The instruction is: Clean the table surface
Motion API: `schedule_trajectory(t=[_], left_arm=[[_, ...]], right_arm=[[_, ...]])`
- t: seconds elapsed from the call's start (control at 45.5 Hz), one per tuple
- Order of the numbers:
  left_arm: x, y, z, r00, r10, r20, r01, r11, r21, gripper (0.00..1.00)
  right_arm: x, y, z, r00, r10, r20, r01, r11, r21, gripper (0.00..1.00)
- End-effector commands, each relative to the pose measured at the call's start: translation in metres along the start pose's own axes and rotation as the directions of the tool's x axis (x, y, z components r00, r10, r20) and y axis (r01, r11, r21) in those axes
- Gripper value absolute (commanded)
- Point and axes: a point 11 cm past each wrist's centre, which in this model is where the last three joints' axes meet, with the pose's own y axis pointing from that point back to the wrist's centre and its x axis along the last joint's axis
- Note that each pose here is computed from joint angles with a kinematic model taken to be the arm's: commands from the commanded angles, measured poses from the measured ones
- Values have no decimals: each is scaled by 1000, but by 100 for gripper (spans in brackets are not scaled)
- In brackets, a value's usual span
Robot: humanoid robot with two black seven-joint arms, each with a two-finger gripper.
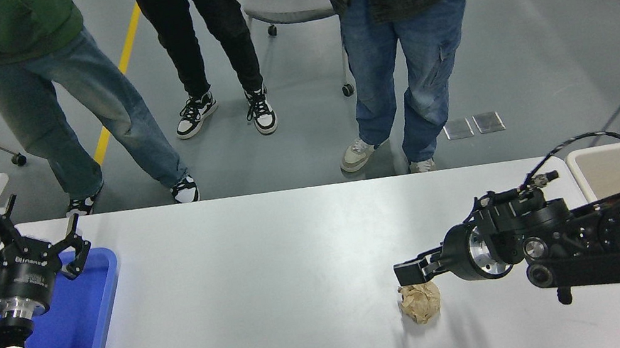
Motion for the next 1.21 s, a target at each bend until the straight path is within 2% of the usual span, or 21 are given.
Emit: schedule_trajectory(t=[0.0, 0.132, 0.505, 0.967, 1.055, 1.099, 1.143, 1.187], left_arm=[[0, 0, 0, 1000, 1, -1, -1, 1000, 0, 100], [0, 0, 0, 1000, 1, -1, -1, 1000, 0, 100], [0, 0, 0, 1000, 1, -1, -1, 1000, 0, 100], [0, 0, 0, 1000, -1, -1, 1, 1000, -1, 100], [0, 0, 0, 1000, 0, 0, 0, 1000, 1, 100], [0, 0, 0, 1000, 1, -1, -1, 1000, 0, 100], [0, 0, 0, 1000, 1, -1, -1, 1000, 0, 100], [0, 0, 0, 1000, 1, -1, -1, 1000, 0, 100]], right_arm=[[-22, -23, 1, 980, -41, -195, 32, 998, -51, 99], [-33, -35, -18, 978, -55, -204, 53, 998, -17, 99], [-42, -49, -28, 979, -62, -192, 61, 998, -11, 99], [-38, -70, -23, 989, 39, -141, -47, 998, -49, 97], [-40, -71, -20, 988, 37, -147, -46, 997, -57, 85], [-41, -71, -20, 988, 34, -148, -42, 998, -54, 74], [-42, -71, -20, 988, 28, -151, -36, 998, -53, 52], [-44, -71, -21, 990, 15, -140, -22, 999, -43, 13]])
